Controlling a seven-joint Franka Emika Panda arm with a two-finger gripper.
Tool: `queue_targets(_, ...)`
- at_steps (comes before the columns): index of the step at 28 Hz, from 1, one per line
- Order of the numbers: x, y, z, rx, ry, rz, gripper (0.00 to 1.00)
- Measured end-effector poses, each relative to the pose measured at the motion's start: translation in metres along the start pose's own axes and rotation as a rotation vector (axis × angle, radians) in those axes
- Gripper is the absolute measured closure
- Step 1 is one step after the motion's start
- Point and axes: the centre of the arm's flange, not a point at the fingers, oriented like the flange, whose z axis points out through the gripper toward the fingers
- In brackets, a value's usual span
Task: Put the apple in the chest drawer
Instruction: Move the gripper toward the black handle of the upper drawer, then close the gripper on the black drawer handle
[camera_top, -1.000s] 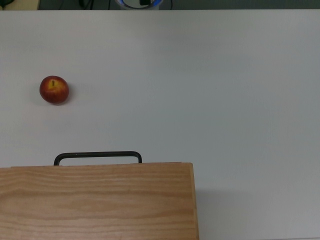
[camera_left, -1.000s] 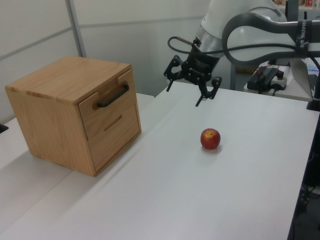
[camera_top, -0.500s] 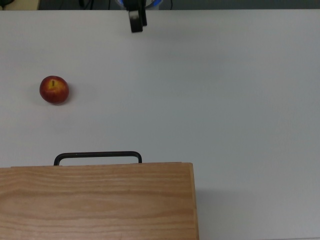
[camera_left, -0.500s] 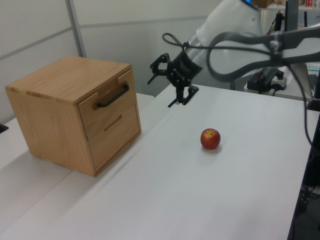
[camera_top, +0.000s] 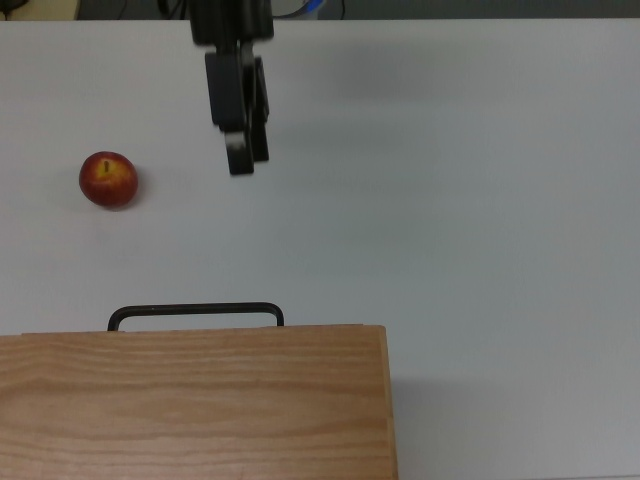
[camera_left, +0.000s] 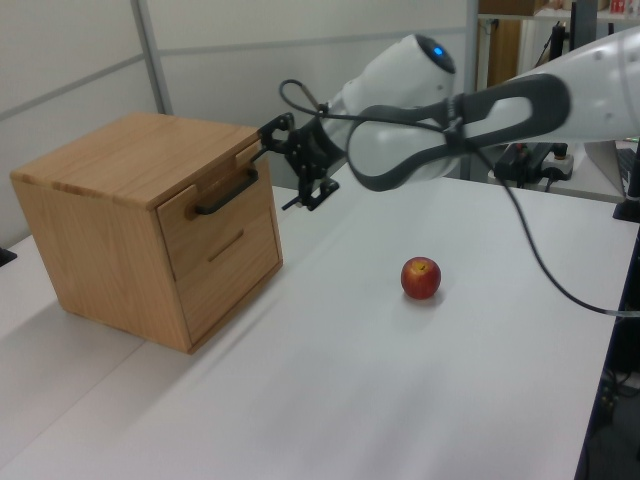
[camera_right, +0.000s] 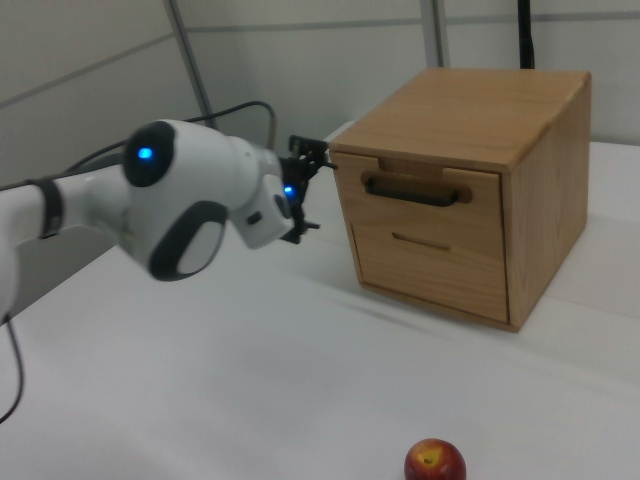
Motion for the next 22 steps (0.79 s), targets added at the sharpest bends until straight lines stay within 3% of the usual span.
queue_targets(9,0.022,-0.006,0.08,-0.01,-0.021,-0.081,0.0)
queue_targets(18,0.035,-0.011,0.119,0.023,-0.002,-0.146,0.01)
queue_targets(22,0.037,-0.014,0.125,0.03,0.002,-0.157,0.2)
